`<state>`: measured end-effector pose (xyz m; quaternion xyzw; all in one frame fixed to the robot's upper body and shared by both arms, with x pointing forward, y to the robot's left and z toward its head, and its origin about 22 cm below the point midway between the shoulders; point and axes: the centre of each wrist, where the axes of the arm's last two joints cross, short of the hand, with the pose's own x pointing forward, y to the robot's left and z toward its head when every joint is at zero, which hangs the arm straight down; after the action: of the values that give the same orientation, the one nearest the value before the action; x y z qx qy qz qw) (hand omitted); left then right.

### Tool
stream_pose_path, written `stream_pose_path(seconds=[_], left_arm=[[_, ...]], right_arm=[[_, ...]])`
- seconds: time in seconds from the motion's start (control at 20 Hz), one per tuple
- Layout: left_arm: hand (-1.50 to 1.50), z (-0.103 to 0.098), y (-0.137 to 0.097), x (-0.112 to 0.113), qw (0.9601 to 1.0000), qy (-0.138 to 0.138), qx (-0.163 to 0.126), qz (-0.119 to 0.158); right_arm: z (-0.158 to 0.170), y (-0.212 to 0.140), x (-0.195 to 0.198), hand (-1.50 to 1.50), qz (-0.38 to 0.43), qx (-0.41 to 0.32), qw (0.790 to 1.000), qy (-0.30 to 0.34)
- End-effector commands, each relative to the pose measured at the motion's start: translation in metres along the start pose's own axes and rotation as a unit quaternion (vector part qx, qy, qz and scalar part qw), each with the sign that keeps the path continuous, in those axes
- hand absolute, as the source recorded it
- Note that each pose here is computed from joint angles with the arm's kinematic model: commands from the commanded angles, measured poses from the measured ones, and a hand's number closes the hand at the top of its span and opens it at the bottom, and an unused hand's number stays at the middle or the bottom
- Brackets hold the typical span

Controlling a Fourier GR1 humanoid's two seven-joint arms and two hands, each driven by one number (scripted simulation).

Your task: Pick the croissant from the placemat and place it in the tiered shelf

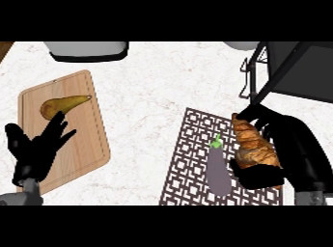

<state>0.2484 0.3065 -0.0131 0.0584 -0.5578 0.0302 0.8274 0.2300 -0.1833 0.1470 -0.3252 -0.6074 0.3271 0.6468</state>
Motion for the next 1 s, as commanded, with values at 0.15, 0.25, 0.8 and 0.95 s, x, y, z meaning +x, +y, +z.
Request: stream_pose_path(seconds=[0.15, 0.25, 0.8, 0.95], left_arm=[[0.0, -0.004, -0.001, -0.008, 0.999, 0.039, -0.018, 0.005], [0.0, 0.003, 0.009, -0.012, 0.9994, 0.035, 0.005, -0.001], [0.0, 0.001, -0.01, -0.016, 0.9989, 0.041, -0.021, 0.004], [0.0, -0.006, -0.008, -0.013, 0.9992, 0.035, -0.017, -0.006]], right_arm=[[0.048, -0.085, 0.043, 1.5, -0.012, -0.135, 0.991, -0.002], [0.058, -0.108, 0.04, 1.5, 0.006, -0.159, 0.987, 0.005], [0.011, -0.213, 0.06, 1.5, -0.039, -0.221, 0.973, 0.046], [0.009, -0.24, 0.064, 1.5, -0.048, -0.238, 0.969, 0.051]])
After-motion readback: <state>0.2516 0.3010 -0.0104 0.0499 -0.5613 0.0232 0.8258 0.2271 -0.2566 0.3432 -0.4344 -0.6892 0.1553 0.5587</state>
